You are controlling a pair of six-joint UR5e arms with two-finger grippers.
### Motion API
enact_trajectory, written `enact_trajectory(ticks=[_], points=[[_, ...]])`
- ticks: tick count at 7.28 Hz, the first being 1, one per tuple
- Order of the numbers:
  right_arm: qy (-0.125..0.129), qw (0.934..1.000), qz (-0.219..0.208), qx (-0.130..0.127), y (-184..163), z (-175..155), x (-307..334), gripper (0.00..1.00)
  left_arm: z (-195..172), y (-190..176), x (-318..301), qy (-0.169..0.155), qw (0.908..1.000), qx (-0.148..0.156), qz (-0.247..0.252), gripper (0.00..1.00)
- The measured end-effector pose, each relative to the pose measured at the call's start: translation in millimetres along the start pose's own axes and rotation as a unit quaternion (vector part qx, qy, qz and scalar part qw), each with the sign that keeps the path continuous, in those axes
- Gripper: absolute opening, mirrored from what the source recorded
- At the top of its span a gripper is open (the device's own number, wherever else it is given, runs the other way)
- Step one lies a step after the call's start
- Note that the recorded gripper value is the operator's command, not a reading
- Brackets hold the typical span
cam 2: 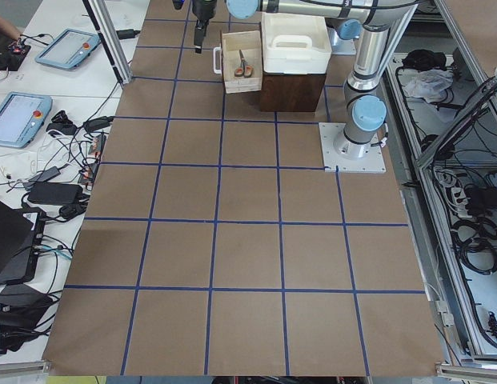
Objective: Put scissors in drawer and close it
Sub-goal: 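Open the right gripper to release the scissors and raise it, then move the left gripper over the drawer front while the right arm withdraws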
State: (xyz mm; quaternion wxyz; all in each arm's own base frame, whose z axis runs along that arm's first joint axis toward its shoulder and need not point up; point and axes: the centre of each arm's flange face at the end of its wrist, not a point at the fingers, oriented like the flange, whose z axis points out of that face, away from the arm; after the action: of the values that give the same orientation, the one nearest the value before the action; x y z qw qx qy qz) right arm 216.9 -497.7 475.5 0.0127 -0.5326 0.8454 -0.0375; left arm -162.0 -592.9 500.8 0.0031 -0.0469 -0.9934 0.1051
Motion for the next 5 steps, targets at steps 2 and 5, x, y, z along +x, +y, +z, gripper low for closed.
enact_trajectory(ticks=[2,5], points=[[0.011,0.9966,0.081,0.012,28.6,-21.2,12.6,1.0,43.4,-32.8,19.1,0.004,1.0,0.002,0.002,1.0],[0.021,0.967,0.253,0.026,38.0,-36.3,11.1,1.0,115.0,-60.4,67.4,0.037,0.9987,-0.031,0.019,1.0]])
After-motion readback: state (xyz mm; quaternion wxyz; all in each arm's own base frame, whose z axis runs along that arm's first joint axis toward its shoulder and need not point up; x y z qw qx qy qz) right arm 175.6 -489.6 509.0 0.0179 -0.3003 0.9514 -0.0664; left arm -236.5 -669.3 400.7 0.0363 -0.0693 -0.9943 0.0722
